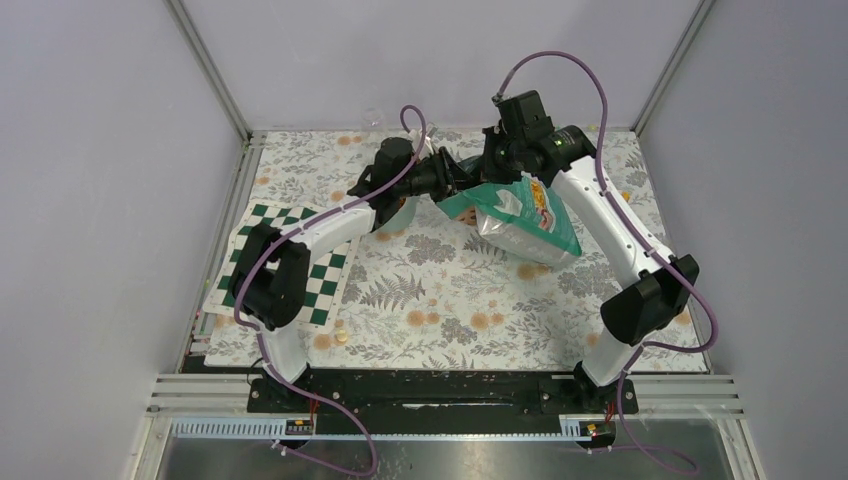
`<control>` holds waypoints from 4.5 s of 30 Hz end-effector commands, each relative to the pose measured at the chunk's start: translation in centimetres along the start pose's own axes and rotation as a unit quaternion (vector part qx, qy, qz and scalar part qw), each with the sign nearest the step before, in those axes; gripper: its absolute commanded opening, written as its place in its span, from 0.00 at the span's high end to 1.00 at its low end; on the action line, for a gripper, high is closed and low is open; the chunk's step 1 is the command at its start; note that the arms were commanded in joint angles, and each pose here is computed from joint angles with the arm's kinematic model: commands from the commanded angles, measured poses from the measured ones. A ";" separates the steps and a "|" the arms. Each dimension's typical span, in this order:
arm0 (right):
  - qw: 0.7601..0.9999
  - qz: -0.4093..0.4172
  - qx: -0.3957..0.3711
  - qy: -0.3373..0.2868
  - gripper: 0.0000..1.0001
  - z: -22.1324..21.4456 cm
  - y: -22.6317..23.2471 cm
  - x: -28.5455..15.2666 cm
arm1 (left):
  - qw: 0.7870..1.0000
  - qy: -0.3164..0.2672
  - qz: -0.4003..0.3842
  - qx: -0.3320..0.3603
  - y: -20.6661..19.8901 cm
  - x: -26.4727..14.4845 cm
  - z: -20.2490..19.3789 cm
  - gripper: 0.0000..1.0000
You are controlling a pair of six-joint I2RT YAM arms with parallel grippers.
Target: Serve the pet food
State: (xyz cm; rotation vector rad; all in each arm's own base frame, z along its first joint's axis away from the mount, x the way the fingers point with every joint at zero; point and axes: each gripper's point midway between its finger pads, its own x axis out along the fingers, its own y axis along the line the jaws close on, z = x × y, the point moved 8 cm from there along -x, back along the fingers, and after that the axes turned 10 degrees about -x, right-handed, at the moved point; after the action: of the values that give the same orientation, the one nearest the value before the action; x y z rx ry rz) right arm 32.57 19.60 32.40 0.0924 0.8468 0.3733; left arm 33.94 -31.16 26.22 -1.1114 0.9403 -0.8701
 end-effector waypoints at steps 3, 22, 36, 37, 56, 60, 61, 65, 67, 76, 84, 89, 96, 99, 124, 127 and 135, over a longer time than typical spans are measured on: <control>0.992 0.018 0.033 -0.124 1.00 4.2 -1.3 -6.0 | 0.988 0.012 -0.150 0.026 -7.1 -4.4 0.6 1.00; 0.987 -0.005 0.041 -0.152 1.00 5.2 -2.8 -8.5 | 0.988 -0.062 -0.127 0.059 -9.5 -9.9 2.0 1.00; 0.987 -0.012 0.043 -0.154 1.00 5.0 -3.3 -8.8 | 0.979 -0.111 -0.169 0.019 -9.7 -13.4 3.7 1.00; 0.987 -0.012 0.042 -0.154 1.00 5.0 -3.3 -8.8 | 0.979 -0.113 -0.169 0.017 -9.7 -13.5 3.8 1.00; 0.987 -0.018 0.044 -0.156 1.00 5.1 -3.7 -8.8 | 0.960 -0.183 -0.210 0.002 -10.0 -20.0 4.6 1.00; 0.986 -0.020 0.044 -0.157 1.00 5.1 -3.9 -8.9 | 0.960 -0.234 -0.155 0.003 -7.9 -21.4 5.2 1.00; 0.987 -0.021 0.044 -0.156 1.00 5.1 -3.9 -8.8 | 0.959 -0.247 -0.138 0.003 -7.2 -21.7 5.4 1.00; 0.987 -0.021 0.044 -0.154 1.00 5.1 -4.0 -8.6 | 0.951 -0.294 -0.093 0.018 -4.8 -23.2 5.9 1.00; 0.987 -0.020 0.045 -0.153 1.00 5.1 -4.0 -8.6 | 0.945 -0.318 -0.069 0.017 -3.2 -24.3 6.3 1.00; 0.987 -0.024 0.041 -0.150 1.00 5.1 -4.1 -8.4 | 0.921 -0.379 0.081 0.037 4.0 -26.2 7.8 1.00; 0.987 -0.025 0.040 -0.151 1.00 5.1 -4.2 -8.4 | 0.901 -0.390 0.185 0.047 8.2 -26.1 9.5 1.00; 0.987 -0.029 0.041 -0.150 1.00 5.0 -4.4 -8.3 | 0.890 -0.387 0.232 0.069 8.6 -25.3 10.3 1.00; 0.987 -0.031 0.043 -0.150 1.00 5.0 -4.4 -8.3 | 0.878 -0.377 0.273 0.111 7.8 -23.8 11.0 1.00; 0.987 -0.031 0.045 -0.150 1.00 5.0 -4.5 -8.2 | 0.868 -0.387 0.285 0.125 7.2 -24.1 11.4 1.00; 0.991 -0.066 -0.020 -0.116 1.00 4.8 -2.7 -9.1 | 0.940 -0.234 -0.034 0.248 -12.4 -21.5 4.3 1.00; 0.990 -0.080 -0.048 -0.101 1.00 4.8 -2.1 -8.9 | 0.945 -0.223 -0.068 0.228 -14.7 -21.1 3.8 1.00; 0.986 -0.107 -0.103 -0.075 1.00 5.2 -0.4 -8.1 | 0.960 -0.152 -0.118 0.205 -16.5 -18.6 2.1 1.00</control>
State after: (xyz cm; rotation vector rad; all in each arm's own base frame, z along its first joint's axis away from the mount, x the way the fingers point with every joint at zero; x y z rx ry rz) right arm 32.01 15.66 37.14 -0.1592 0.8462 0.2111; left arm 28.72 -15.75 43.55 -0.9548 0.3702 -0.8584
